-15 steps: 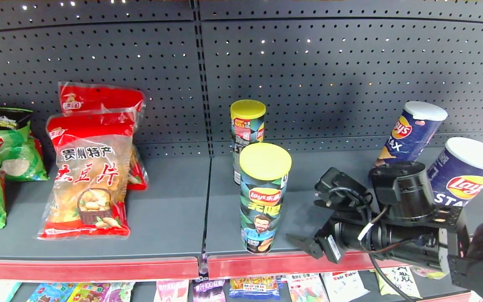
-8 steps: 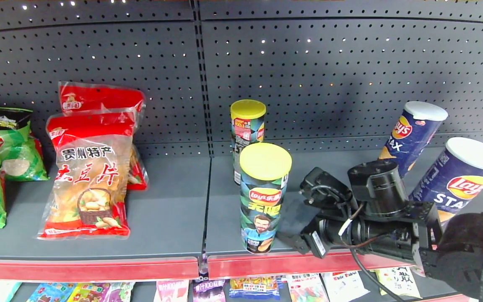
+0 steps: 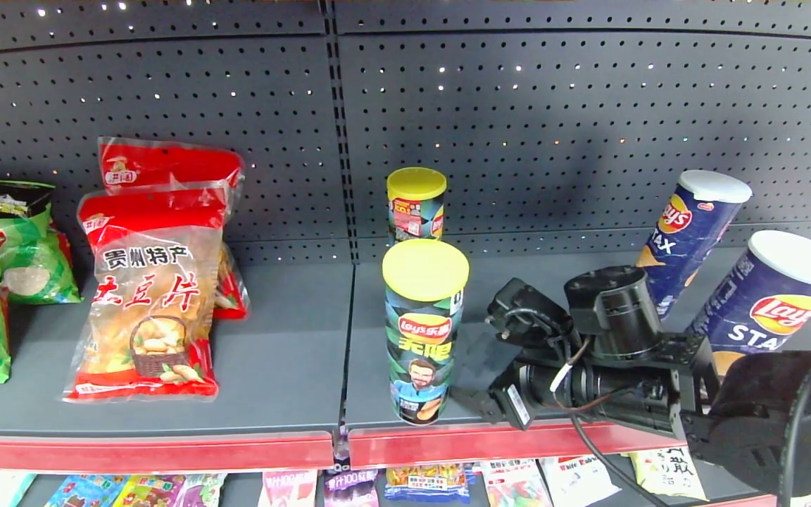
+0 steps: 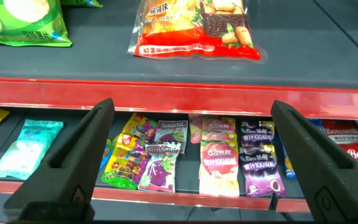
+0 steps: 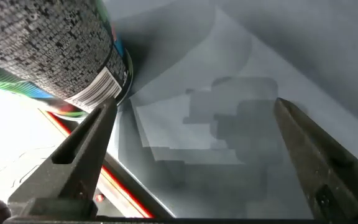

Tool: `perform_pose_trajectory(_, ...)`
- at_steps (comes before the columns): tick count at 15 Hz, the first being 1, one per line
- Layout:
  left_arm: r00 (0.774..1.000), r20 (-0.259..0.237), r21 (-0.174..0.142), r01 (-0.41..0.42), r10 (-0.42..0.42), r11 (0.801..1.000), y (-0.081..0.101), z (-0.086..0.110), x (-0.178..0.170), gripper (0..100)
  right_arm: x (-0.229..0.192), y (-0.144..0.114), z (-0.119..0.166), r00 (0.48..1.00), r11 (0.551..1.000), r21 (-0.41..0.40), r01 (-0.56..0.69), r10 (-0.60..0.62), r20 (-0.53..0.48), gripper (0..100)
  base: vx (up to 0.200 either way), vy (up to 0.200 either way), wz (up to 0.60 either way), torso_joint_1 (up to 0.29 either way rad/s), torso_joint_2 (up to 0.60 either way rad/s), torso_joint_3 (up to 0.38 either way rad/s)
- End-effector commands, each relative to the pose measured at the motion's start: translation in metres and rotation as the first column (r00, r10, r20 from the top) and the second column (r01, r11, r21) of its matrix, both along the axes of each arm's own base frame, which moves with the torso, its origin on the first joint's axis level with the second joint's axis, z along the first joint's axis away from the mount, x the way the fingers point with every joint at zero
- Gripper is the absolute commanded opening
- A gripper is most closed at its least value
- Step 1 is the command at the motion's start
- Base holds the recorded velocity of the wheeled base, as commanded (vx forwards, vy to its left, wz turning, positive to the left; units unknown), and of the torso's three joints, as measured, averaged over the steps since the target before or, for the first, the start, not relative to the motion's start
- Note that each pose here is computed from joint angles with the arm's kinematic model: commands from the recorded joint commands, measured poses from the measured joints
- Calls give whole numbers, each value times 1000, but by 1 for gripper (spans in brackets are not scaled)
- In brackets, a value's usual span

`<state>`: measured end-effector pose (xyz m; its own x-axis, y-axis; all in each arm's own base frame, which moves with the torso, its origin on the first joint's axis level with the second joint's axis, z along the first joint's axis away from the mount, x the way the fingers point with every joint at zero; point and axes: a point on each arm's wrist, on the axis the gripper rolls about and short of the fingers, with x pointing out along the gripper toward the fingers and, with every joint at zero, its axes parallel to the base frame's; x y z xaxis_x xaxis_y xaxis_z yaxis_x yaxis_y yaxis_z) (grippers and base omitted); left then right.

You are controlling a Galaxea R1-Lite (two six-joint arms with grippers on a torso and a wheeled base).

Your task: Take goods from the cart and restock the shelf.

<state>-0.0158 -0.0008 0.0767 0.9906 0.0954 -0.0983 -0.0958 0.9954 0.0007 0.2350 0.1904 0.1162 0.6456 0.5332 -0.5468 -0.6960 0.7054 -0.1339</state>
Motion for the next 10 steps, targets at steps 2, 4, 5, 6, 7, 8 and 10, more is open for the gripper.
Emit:
perform_pose_trajectory(2,1000,-1,0,-1,1,1000,0,0,0,100,1,1,-1,1000,1000,-1,-2,2,-1,100,0,0,0,0,0,0)
perform_pose_trajectory(4,1000,-1,0,-1,1,1000,0,0,0,100,1,2,-1,1000,1000,0,-4,4,0,100,0,0,0,0,0,0)
perform_pose_trajectory(5,1000,-1,0,-1,1,1000,0,0,0,100,1,4,0,1000,1000,2,-8,8,3,100,0,0,0,0,0,0)
perform_pose_trajectory(6,1000,-1,0,-1,1,1000,0,0,0,100,1,6,1,1000,1000,5,-13,13,6,100,0,0,0,0,0,0)
perform_pose_trajectory(7,1000,-1,0,-1,1,1000,0,0,0,100,2,6,0,1000,1000,4,-13,13,5,100,0,0,0,0,0,0)
perform_pose_trajectory(8,1000,-1,0,-1,1,1000,0,0,0,100,2,7,0,1000,1000,4,-13,13,5,100,0,0,0,0,0,0)
perform_pose_trajectory(10,1000,-1,0,-1,1,1000,0,0,0,100,2,7,0,1000,1000,4,-13,13,5,100,0,0,0,0,0,0)
